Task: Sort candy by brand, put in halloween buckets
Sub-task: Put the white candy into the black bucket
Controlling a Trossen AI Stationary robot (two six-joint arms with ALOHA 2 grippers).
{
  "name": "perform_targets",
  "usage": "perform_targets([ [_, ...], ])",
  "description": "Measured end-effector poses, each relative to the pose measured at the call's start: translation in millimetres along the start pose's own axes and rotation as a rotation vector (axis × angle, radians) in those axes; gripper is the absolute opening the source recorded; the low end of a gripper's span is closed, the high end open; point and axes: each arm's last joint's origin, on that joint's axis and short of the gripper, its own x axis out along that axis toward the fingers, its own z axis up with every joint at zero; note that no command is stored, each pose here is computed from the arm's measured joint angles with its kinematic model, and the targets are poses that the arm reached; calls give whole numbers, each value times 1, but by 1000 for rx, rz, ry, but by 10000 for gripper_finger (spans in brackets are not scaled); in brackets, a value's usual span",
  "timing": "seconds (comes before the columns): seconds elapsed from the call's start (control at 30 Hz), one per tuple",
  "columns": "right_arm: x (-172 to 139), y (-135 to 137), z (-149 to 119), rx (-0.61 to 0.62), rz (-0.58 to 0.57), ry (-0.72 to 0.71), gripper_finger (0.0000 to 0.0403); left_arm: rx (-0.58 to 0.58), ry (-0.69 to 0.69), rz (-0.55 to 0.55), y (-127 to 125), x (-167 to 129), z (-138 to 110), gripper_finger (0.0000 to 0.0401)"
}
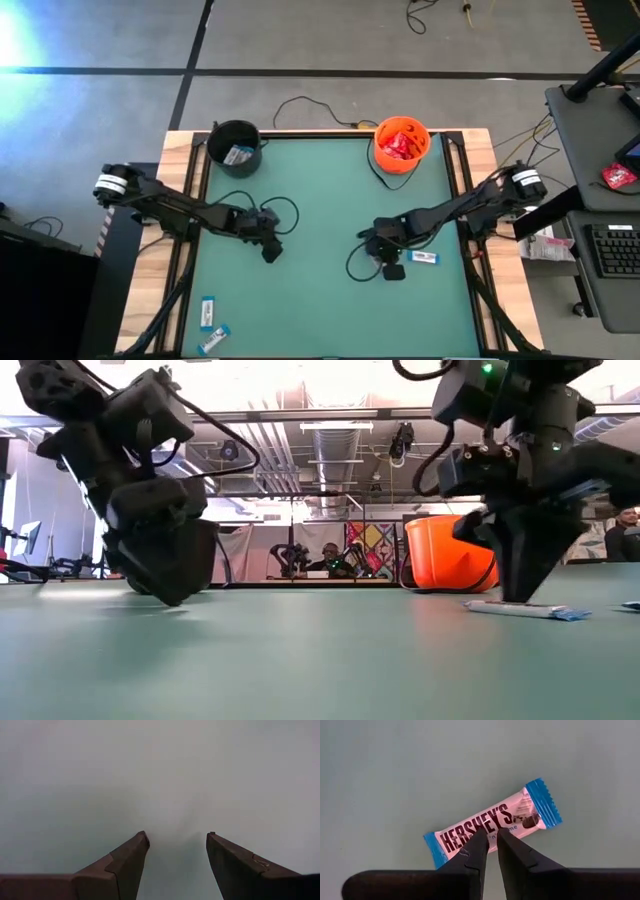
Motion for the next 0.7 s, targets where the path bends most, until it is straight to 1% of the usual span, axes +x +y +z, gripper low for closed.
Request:
perform_targets([
  [0.13, 14, -8, 15, -70, -29, -28, 38, 57, 43, 37, -1, -14, 3, 198],
  [0.2, 19, -15, 28, -109, -46, -70, 38, 72, 50, 44, -2, -20, 6, 198],
  [0.3, 19, -21, 52, -178, -106, -122, 38, 82, -16, 15, -10, -30, 18, 198],
  [0.4, 3, -18, 74, -281, -186, -117, 38, 143, -50, -9, -18, -36, 27, 198],
  [0.5, -32, -4, 96, -354, -225, -186, 38, 239, -137, -105, -38, -49, 48, 201],
  [0.53, -41, 0, 98, -360, -224, -190, 38, 273, -164, -134, -44, -53, 56, 204],
  [0.6, -54, 4, 97, -327, -214, -197, 38, 368, -203, -169, -57, -61, 71, 213],
  [0.7, -66, 10, 89, -220, -204, -192, 38, 505, -228, -211, -71, -65, 96, 233],
])
